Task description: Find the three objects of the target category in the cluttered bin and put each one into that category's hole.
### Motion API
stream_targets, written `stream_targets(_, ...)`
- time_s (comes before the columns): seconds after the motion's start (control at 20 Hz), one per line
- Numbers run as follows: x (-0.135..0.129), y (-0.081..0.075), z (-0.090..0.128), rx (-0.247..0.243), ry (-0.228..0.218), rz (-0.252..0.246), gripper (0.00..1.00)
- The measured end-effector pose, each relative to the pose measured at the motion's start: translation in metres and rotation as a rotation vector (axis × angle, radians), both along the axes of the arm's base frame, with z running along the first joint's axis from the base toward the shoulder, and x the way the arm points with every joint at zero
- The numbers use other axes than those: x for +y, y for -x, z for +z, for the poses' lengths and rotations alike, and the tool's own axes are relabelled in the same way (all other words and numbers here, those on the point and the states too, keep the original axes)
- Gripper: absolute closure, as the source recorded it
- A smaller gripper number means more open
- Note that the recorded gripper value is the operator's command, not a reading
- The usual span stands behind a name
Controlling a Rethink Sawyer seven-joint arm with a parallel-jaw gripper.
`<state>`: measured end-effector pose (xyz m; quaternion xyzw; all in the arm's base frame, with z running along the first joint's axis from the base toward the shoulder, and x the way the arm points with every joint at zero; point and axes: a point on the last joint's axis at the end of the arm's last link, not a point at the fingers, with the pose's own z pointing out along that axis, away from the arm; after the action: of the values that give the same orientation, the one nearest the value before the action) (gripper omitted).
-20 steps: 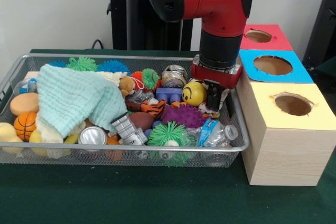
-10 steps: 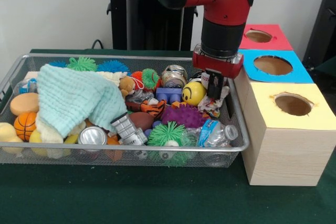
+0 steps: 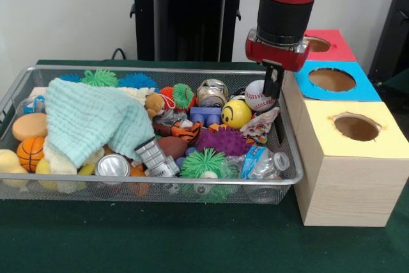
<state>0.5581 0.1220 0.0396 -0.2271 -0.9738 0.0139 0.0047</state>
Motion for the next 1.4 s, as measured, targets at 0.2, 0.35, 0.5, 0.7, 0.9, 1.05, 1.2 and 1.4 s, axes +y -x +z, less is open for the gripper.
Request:
stream_targets(0.2, 0.007, 0.001, 0.005, -0.004, -0.009, 0.01, 1.0)
stream_targets(0.35, 0.009, 0.0, 0.006, -0.005, -0.013, 0.015, 1.0)
stream_targets(0.5, 0.01, 0.001, 0.005, -0.005, -0.014, 0.015, 1.0)
stream_targets(0.7, 0.01, 0.001, 0.005, -0.004, -0.013, 0.016, 1.0)
stream_targets(0.9, 0.017, 0.011, -0.004, -0.028, 0.009, 0.036, 1.0)
stream_targets(1.05, 0.022, 0.023, -0.012, -0.076, 0.046, 0.038, 1.0)
stream_targets(1.2, 0.024, 0.028, -0.013, -0.125, 0.073, 0.017, 1.0)
stream_targets(1.4, 0.028, 0.036, -0.013, -0.193, 0.099, -0.114, 1.0)
